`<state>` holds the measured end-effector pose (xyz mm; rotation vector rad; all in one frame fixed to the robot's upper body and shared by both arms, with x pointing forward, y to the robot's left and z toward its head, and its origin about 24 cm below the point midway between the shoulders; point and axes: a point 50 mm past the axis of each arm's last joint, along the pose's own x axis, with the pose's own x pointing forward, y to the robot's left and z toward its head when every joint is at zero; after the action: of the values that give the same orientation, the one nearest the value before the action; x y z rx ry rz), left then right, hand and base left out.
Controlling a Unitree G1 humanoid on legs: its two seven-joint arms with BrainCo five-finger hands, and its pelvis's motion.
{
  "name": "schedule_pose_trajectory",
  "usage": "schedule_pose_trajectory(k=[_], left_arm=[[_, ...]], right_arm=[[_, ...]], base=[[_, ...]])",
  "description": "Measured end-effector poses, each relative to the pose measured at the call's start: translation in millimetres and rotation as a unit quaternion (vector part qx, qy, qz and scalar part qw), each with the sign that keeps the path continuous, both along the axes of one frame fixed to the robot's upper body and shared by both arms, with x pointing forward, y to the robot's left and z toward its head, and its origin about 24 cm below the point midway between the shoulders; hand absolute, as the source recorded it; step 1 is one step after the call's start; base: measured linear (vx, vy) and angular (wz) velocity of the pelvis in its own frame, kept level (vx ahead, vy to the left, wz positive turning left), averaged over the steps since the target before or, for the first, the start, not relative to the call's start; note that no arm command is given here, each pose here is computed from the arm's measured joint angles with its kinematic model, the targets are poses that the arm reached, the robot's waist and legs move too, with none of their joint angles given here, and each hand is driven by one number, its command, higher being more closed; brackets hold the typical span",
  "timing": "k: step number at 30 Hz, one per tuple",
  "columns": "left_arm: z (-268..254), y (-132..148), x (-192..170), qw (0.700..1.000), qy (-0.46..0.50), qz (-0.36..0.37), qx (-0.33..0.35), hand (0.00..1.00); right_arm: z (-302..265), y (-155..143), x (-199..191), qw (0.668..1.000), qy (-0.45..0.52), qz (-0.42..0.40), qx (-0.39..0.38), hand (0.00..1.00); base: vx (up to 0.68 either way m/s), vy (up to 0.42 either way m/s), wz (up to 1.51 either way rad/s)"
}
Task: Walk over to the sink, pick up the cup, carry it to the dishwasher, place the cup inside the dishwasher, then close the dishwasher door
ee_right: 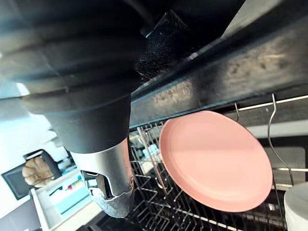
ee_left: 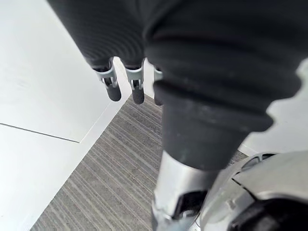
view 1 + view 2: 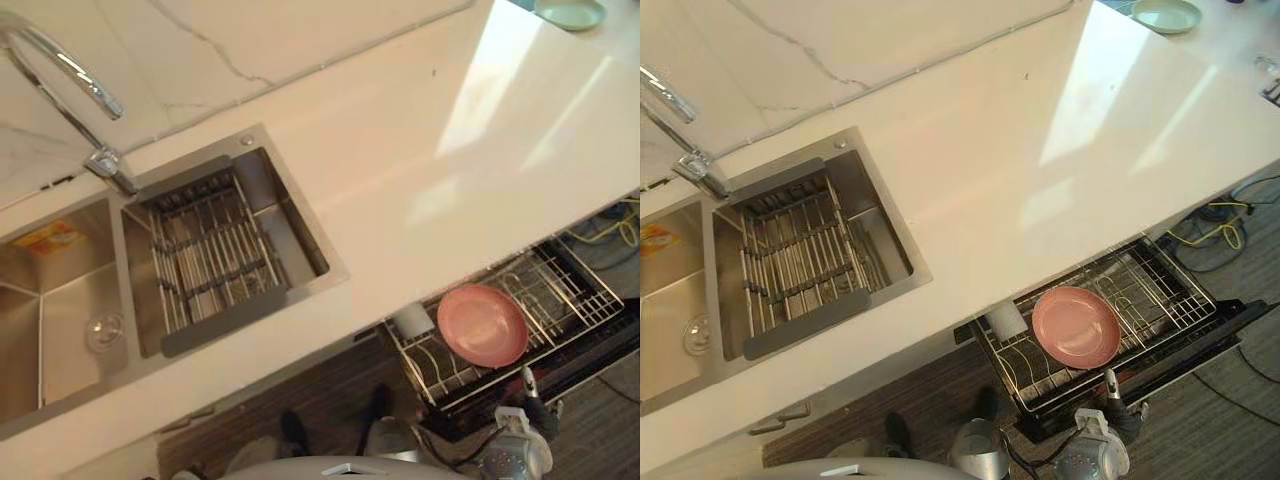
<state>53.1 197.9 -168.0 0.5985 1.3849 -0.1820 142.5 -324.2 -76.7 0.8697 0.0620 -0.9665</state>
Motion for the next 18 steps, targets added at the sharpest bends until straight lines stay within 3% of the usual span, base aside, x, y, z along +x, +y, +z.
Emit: schedule_pose_trajectory(k=[9,15,18], left_arm=[[0,-15,6,0.999,-0.038,-0.016,-0.019,0.00],[1,-14,10,0.998,-0.059,-0.016,-0.014,0.00],[1,-15,13,0.997,-0.073,0.013,-0.029,0.00]], right_arm=[[45,-15,79,0.991,-0.078,0.108,-0.018,0.00],[79,22,144,0.956,-0.142,0.255,-0.025,0.00],[78,38,151,0.949,-0.149,0.278,-0.013,0.00]], base=[[-0.15,0.001,0.29],[-0.11,-0.023,-0.05],[-0.05,-0.095,-0.12]])
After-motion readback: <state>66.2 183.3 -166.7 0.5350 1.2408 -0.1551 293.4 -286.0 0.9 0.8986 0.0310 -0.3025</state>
